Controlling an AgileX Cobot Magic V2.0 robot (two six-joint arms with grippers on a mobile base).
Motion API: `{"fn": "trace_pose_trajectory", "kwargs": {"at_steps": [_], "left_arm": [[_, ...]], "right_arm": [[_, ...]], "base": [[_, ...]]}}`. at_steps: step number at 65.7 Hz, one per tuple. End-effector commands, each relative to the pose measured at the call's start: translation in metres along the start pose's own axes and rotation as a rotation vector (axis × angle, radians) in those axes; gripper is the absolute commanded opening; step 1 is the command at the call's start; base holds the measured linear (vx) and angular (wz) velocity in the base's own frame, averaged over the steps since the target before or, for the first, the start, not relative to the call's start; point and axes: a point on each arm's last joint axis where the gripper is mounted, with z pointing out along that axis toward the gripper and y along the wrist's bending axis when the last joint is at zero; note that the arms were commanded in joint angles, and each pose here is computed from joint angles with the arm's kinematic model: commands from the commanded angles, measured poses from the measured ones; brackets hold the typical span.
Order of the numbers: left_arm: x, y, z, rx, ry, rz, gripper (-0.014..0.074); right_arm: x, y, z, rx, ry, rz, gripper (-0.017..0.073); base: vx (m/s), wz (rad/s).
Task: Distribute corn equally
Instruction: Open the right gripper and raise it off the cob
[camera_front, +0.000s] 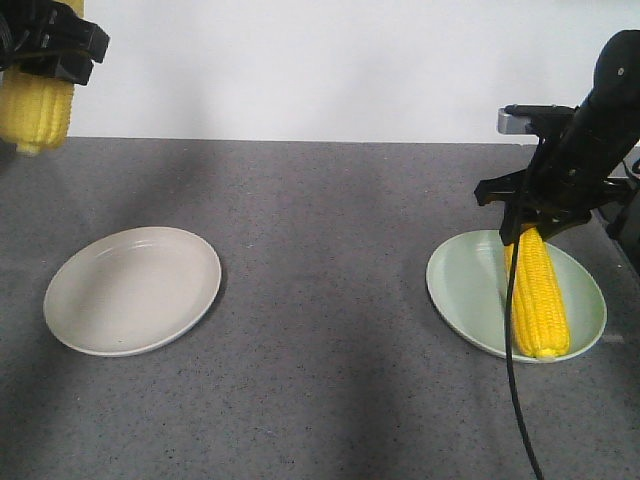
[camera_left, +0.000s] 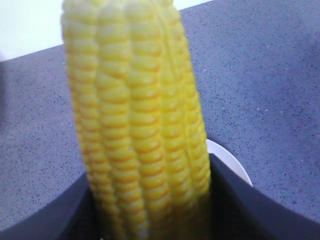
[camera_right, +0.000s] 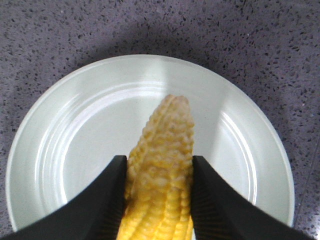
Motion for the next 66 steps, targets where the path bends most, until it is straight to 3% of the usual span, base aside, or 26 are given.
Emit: {"fn": "trace_pose_trajectory", "kwargs": {"at_steps": [1, 48, 66], "left_arm": [[-0.006, 0.002, -0.025, -0.008, -0.112, -0.013, 0.0220], [-0.006, 0.002, -0.025, -0.008, -0.112, -0.013, 0.0220], [-0.006, 0.002, -0.025, -0.008, -0.112, -0.013, 0.0220]], "right_arm": [[0.002, 0.003, -0.020, -0.007, -0.018, -0.015, 0.0266], [-0.001, 0.000, -0.007, 0.008, 0.004, -0.022, 0.0467], [0.003, 0.000, -0.024, 0.028, -0.025, -0.033, 0.0477]], "base": [[0.00, 0.00], [0.00, 0.00], [0.00, 0.00]]}}
